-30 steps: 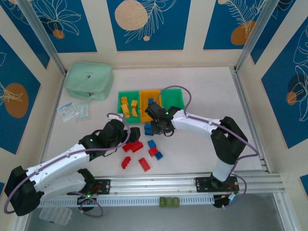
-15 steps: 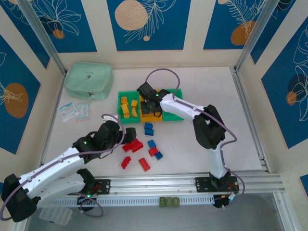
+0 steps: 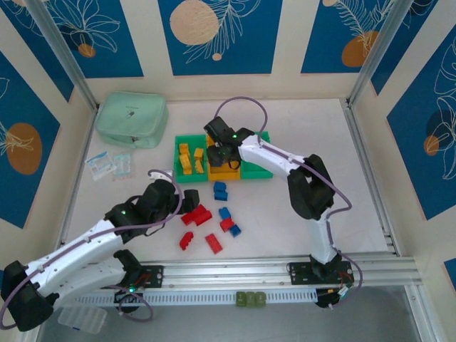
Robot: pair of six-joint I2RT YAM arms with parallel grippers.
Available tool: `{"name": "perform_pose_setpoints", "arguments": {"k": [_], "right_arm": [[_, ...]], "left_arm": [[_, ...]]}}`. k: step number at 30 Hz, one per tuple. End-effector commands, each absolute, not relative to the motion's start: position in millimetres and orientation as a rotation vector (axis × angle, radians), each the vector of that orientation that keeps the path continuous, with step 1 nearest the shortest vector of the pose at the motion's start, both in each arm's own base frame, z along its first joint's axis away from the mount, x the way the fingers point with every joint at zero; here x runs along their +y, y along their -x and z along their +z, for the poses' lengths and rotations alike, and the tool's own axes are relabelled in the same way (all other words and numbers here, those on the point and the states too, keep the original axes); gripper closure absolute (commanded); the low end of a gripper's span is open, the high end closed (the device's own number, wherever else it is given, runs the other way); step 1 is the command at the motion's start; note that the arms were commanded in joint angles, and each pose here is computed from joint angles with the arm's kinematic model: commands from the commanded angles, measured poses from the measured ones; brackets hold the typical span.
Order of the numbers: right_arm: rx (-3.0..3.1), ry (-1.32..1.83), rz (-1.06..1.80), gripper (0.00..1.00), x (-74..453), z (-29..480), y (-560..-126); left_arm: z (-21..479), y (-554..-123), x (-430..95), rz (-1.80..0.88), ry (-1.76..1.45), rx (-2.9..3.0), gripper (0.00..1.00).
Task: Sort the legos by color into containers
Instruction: Place the lego in the container, then pick up the lego from the center of the table.
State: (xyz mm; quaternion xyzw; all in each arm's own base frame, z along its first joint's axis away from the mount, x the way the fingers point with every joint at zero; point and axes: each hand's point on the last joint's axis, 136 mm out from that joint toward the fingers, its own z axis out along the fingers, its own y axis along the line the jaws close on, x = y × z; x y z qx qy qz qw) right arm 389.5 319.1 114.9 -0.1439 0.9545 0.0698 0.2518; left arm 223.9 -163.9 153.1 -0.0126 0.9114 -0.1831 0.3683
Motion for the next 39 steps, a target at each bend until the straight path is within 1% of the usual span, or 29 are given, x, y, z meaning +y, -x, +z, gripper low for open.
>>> {"name": "perform_pose_setpoints", "arguments": {"k": [1,8,13,16,19,26,28,32,39], "right_arm": [[2.595,0.441,0.24,0.41,318,132,-358],[2.706,0.387,0.255,0.34,307,113,-305],[2.76,0.308,0.254,0.27,310,92,-282],[2.781,0.271,0.294,0.24,317,80,-276],[2.799,0.234,0.272,0.21,322,68,-277],[2.83,0.157,0.209,0.19,325,43,-280],[2.825,0.168,0.197,0.2,327,40,-281],[2.817,0.174,0.161,0.26,327,33,-286],[2.807,0.212,0.152,0.4,328,32,-285]], "left_arm": [[163,-230,-171,-0.514,0.048,2.321,0.01],[159,-235,-181,-0.547,0.042,2.326,0.01],[155,-238,-189,-0.571,0.041,2.337,0.01],[151,-237,-190,-0.579,0.048,2.344,0.01],[149,-237,-188,-0.583,0.061,2.341,0.01],[144,-232,-180,-0.583,0.092,2.329,0.01],[143,-231,-179,-0.58,0.095,2.328,0.01],[142,-231,-177,-0.568,0.098,2.328,0.01],[141,-231,-177,-0.57,0.094,2.336,0.01]]}}
